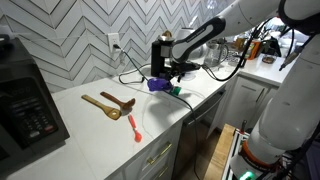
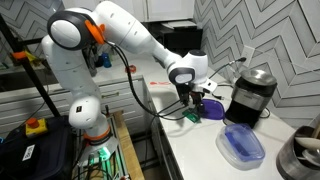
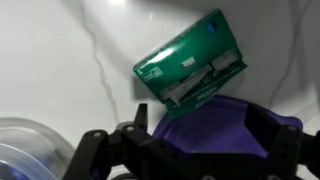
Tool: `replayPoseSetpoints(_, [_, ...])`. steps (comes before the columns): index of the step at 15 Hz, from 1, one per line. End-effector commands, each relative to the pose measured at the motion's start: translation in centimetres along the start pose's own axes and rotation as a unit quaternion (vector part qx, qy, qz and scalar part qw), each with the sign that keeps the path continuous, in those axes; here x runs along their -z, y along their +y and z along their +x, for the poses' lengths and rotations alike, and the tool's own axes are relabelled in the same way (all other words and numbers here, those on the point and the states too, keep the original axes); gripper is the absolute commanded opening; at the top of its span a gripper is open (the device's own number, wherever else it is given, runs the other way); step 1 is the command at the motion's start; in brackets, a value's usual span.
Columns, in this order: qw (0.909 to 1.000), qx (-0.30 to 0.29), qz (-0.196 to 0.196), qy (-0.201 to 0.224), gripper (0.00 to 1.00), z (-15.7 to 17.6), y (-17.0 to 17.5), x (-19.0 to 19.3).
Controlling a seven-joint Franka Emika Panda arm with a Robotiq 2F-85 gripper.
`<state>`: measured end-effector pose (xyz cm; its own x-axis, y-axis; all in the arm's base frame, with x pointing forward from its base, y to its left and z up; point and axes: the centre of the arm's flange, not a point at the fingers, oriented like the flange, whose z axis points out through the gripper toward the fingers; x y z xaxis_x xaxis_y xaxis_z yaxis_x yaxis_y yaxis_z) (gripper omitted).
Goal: Remove a piece of gum from the green object
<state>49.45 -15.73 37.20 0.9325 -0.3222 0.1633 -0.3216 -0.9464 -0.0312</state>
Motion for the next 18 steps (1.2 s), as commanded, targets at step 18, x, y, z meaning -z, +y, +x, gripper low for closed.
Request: replayPoseSetpoints(18, [0.9947, 0.067, -0.024, -0.074, 1.00, -1.9, 2.2, -1.2])
